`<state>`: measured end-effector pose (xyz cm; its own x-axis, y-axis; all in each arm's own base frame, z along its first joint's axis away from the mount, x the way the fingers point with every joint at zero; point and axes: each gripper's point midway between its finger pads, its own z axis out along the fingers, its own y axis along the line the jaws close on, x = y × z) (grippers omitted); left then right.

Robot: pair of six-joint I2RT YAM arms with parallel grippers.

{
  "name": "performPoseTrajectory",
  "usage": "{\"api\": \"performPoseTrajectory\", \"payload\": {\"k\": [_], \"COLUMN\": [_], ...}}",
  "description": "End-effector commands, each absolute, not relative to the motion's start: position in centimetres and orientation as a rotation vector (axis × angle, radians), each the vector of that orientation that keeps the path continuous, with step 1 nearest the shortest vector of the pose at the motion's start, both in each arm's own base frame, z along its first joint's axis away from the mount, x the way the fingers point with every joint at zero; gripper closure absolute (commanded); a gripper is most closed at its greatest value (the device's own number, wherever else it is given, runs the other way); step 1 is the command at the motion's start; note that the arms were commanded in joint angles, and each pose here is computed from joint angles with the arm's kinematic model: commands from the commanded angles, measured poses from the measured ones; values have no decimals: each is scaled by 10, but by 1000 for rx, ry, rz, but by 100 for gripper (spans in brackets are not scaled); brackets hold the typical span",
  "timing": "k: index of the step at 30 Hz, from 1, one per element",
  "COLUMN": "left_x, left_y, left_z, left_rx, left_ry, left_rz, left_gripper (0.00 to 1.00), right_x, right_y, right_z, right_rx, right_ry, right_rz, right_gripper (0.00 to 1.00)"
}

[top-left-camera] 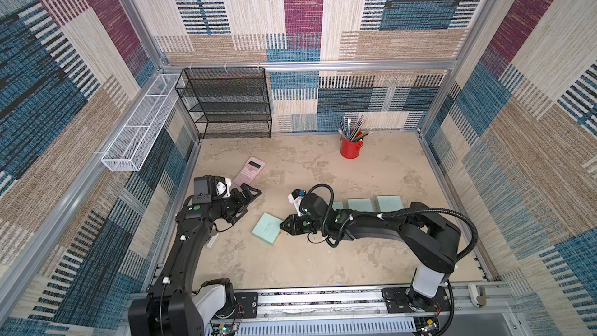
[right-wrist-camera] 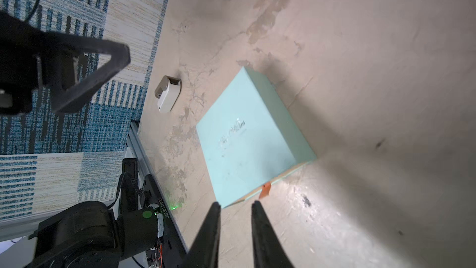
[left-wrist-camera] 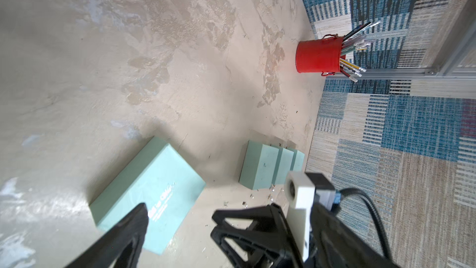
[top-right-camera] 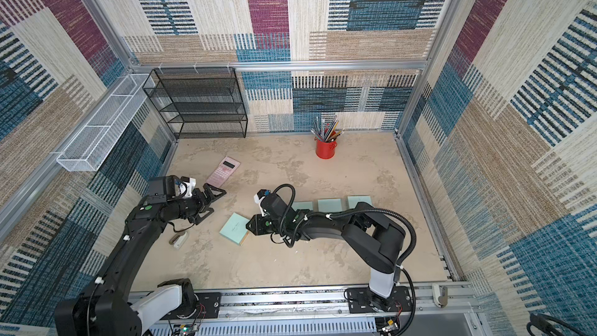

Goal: Take out the earrings from the drawer-style jewelry box
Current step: Adjust the jewelry box at the center of the board.

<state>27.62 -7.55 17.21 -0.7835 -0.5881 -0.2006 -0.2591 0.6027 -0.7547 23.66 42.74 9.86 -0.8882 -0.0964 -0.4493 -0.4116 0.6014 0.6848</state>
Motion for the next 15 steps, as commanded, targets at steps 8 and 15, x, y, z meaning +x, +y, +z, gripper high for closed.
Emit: {"api": "performPoseTrajectory", "payload": {"k": [8, 15], "left_x": [206, 218], "left_y": [-77, -84], "left_z": [133, 102], "left_rx": [-958, -1034], "left_ry": [2376, 2394], "left_rz": [-1067, -1150], "left_gripper": [1, 1], "right_x": [284, 277], "right_y": [443, 461], "right_z": [97, 83], "right_rx": [-637, -684], "right_ry": [2443, 2460], "right_rz": [1177, 1307], "right_gripper": [46, 41]}}
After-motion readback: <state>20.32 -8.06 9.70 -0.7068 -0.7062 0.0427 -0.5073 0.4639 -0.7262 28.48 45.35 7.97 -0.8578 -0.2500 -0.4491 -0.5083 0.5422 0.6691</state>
